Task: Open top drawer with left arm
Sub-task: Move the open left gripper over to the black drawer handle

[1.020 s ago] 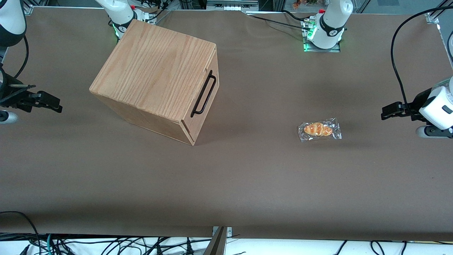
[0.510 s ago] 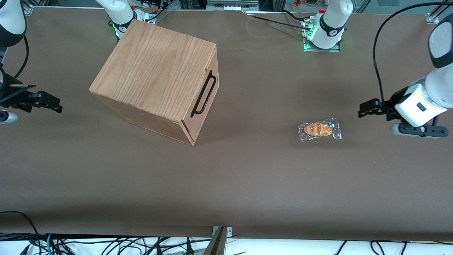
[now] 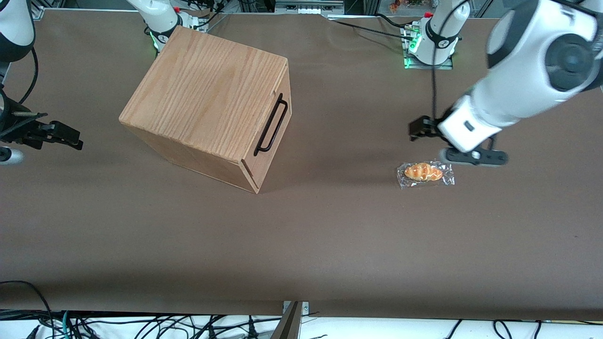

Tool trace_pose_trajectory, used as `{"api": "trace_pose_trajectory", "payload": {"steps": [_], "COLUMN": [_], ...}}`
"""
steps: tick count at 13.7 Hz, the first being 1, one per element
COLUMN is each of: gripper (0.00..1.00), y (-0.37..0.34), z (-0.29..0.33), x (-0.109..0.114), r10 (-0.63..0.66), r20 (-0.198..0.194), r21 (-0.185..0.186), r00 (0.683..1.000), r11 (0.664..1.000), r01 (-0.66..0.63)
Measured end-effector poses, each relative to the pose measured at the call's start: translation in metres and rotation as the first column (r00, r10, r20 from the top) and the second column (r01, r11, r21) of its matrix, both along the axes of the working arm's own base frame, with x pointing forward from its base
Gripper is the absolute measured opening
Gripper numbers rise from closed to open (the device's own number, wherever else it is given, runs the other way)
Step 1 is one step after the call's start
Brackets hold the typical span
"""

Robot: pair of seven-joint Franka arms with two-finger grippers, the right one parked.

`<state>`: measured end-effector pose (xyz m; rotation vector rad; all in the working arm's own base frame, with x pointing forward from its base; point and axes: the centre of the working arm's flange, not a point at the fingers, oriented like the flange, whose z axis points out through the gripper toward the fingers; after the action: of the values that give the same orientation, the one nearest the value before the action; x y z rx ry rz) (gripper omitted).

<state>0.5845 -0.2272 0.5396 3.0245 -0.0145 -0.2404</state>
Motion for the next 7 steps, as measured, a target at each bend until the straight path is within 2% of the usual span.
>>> {"api": "trace_pose_trajectory", "payload": {"steps": [5, 7], "gripper": [1.00, 1.00], "y": [-0.091, -0.122], "z": [-0.019, -0.027], "x": [-0.035, -0.045], "r10": [0.033, 0.010], "r20": [-0.034, -0.021], "r21": [0.030, 0.020], "r00": [0.999, 1.000], "r11": [0.999, 1.000], "r01": [-0.032, -0.010]}}
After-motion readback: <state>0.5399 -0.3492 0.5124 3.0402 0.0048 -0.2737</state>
